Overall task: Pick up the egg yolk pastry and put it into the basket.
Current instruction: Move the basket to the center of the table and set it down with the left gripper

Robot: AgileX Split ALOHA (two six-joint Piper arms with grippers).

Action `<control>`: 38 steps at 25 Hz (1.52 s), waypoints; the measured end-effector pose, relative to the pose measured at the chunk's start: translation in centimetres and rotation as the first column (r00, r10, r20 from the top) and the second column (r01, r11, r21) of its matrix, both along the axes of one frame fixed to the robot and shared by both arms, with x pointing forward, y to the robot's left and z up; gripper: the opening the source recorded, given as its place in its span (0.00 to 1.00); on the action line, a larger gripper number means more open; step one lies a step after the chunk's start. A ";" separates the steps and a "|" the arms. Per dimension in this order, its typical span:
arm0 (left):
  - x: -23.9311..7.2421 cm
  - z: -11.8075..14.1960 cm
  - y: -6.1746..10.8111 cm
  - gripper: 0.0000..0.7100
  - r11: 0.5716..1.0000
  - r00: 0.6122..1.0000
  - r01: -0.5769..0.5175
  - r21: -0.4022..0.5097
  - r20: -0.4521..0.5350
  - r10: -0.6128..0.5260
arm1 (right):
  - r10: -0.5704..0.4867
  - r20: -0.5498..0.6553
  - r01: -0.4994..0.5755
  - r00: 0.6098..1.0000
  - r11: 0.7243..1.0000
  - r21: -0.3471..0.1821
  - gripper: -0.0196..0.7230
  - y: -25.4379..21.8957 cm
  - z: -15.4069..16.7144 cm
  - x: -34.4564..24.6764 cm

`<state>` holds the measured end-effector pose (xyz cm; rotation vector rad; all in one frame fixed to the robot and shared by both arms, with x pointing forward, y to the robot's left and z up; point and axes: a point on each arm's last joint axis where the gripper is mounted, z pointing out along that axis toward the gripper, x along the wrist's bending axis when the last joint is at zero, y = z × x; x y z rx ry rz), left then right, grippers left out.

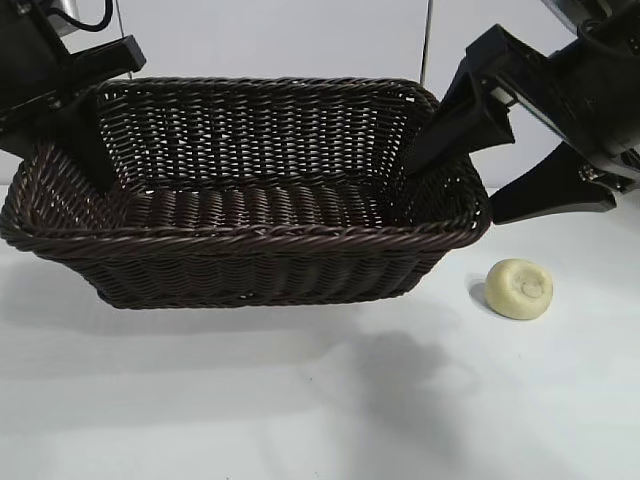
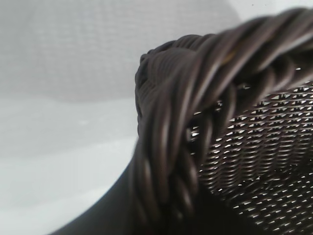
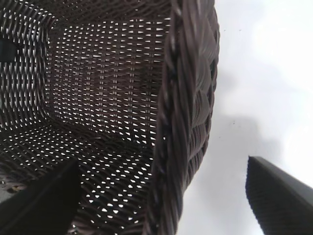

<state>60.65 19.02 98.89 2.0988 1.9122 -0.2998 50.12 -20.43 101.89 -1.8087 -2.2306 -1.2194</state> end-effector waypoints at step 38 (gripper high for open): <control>2.7 -5.2 -0.8 0.36 0.999 0.998 0.036 -0.014 -0.058 -0.036 | 0.004 -0.003 -0.004 1.000 1.000 -0.009 0.91 0.0 -0.1 0.0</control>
